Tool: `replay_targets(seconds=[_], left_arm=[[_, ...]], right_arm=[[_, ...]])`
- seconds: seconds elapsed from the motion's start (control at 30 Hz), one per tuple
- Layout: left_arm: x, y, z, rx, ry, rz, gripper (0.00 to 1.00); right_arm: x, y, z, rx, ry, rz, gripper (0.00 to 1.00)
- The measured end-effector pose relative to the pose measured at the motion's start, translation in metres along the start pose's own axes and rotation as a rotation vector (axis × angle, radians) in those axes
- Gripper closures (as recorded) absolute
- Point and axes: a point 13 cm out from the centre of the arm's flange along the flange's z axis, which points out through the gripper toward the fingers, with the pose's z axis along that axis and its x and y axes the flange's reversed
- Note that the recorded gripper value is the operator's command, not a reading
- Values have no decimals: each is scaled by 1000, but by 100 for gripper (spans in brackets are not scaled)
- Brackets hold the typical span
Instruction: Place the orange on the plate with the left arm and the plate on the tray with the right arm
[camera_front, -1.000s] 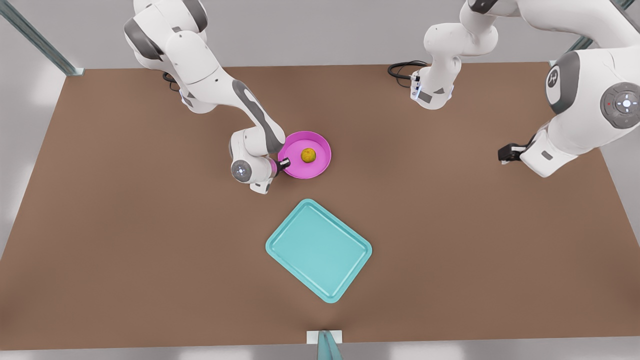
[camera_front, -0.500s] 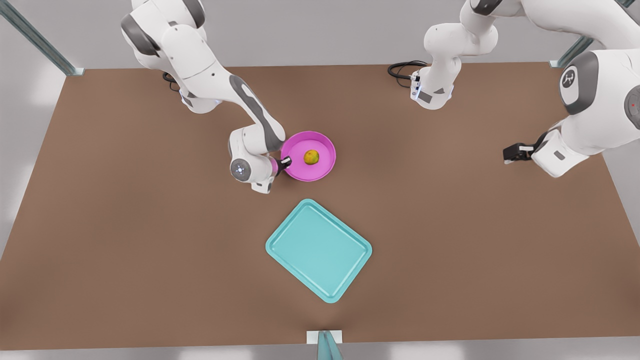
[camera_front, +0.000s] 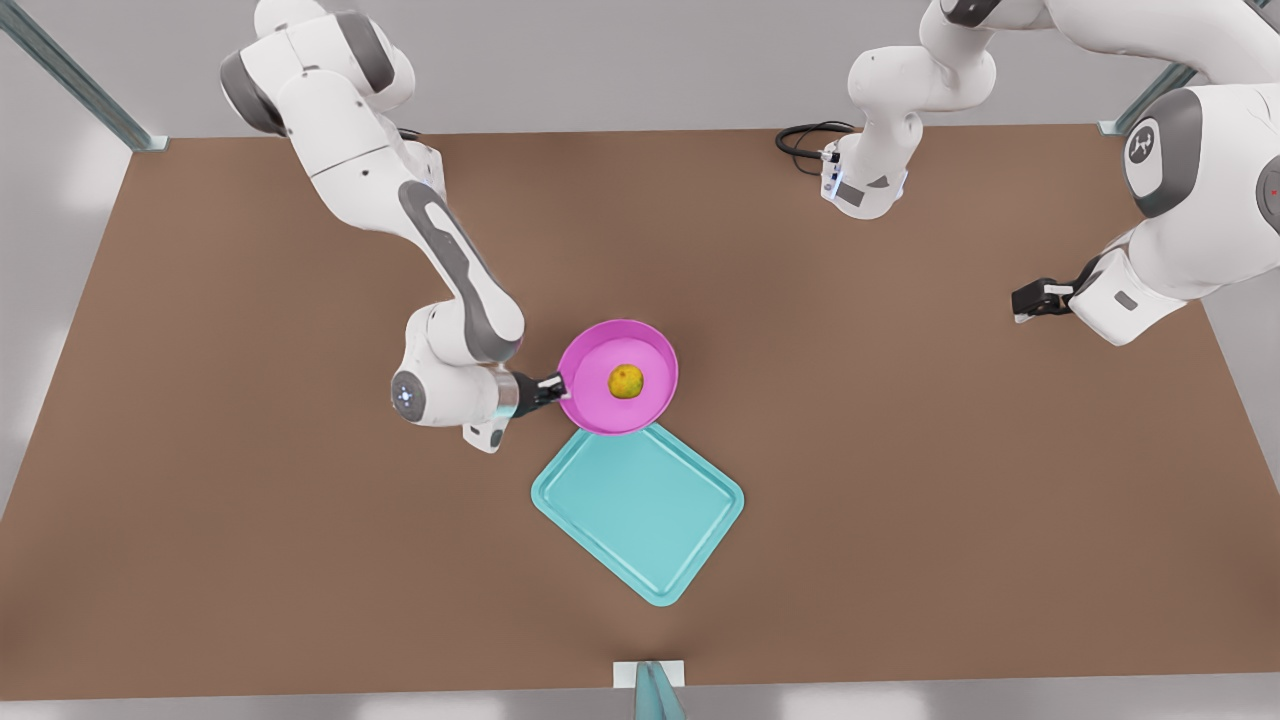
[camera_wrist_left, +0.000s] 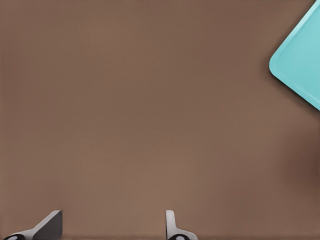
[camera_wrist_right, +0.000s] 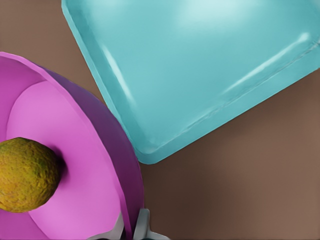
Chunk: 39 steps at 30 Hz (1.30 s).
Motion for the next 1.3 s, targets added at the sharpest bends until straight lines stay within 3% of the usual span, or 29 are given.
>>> replay_targets(seconds=[0.23, 0.6, 0.63, 0.67, 0.93, 1.03, 1.1, 1.2, 1.3], left_arm=[[0, 0, 1, 0, 2, 0, 0], [-1, -3, 4, 1, 9, 4, 0], [-2, -3, 4, 1, 9, 4, 0], [-2, -3, 4, 1, 10, 4, 0], [-3, -2, 6, 0, 12, 1, 0], [-2, -1, 6, 0, 13, 0, 0], [-2, -1, 7, 0, 16, 0, 0], [-2, 0, 7, 5, 16, -1, 0], [-2, -1, 7, 4, 18, 0, 0]], right_arm=[[-80, -34, -23, -59, -98, 33, 79], [-140, -62, 7, -98, -156, 41, 79], [-142, -62, 11, -98, -156, 43, 22], [-142, -62, 13, -98, -157, 44, 0], [-149, -60, -2, -77, -180, 40, 0], [-149, -141, -99, 165, -166, -32, 0], [-126, -194, -193, 435, -94, -89, 0], [-56, -137, -397, 742, -100, -131, 0], [48, -77, -503, 834, -101, -98, 0]])
